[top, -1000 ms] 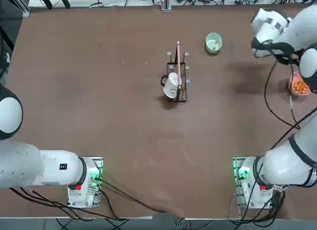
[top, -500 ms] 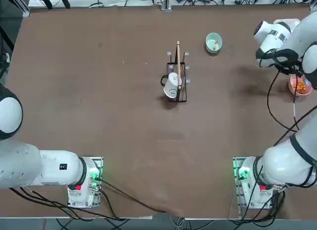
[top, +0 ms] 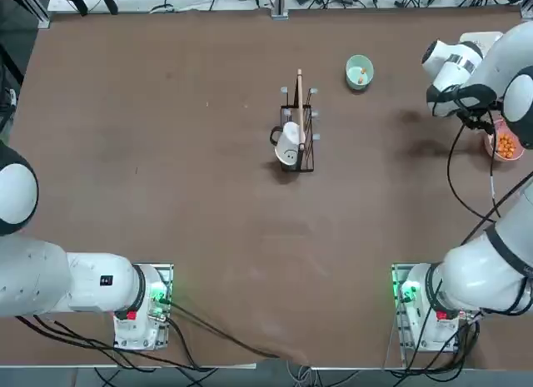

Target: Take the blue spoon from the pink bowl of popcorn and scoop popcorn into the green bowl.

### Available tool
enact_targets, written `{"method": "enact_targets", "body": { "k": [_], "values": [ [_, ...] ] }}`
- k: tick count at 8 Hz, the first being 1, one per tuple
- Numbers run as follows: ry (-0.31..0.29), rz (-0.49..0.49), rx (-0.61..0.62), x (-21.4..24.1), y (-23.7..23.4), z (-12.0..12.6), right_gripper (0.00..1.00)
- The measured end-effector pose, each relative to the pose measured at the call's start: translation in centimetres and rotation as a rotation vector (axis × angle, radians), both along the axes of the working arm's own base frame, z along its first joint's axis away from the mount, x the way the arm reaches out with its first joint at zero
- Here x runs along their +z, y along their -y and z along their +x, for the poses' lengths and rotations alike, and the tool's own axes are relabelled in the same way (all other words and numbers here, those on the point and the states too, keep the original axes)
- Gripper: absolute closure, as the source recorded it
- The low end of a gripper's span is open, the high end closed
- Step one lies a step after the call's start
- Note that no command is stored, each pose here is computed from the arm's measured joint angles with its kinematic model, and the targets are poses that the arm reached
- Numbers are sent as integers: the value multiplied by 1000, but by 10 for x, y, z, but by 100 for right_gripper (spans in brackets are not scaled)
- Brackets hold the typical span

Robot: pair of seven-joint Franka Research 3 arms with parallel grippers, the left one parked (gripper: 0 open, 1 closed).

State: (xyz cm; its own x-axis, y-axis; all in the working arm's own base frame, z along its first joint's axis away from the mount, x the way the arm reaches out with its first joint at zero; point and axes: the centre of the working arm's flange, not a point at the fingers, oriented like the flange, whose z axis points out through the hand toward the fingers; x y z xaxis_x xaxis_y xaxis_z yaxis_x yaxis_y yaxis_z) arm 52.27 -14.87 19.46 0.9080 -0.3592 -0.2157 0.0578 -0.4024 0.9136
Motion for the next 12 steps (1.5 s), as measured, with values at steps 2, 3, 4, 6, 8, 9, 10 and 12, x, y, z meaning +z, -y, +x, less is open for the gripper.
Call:
{"method": "enact_targets", "body": {
  "k": [2,3,4,6,8,9,10,12],
  "values": [
    [82,65,-67,26,-13,13,0],
    [142,130,-122,47,-29,25,0],
    [190,201,-180,67,-48,36,0],
    [260,332,-276,100,-71,54,0],
    [307,529,-350,141,-86,69,0],
    [315,658,-359,168,-98,75,0],
    [326,782,-342,199,-111,82,0],
    [341,958,-276,265,-137,94,0]
  ]
}}
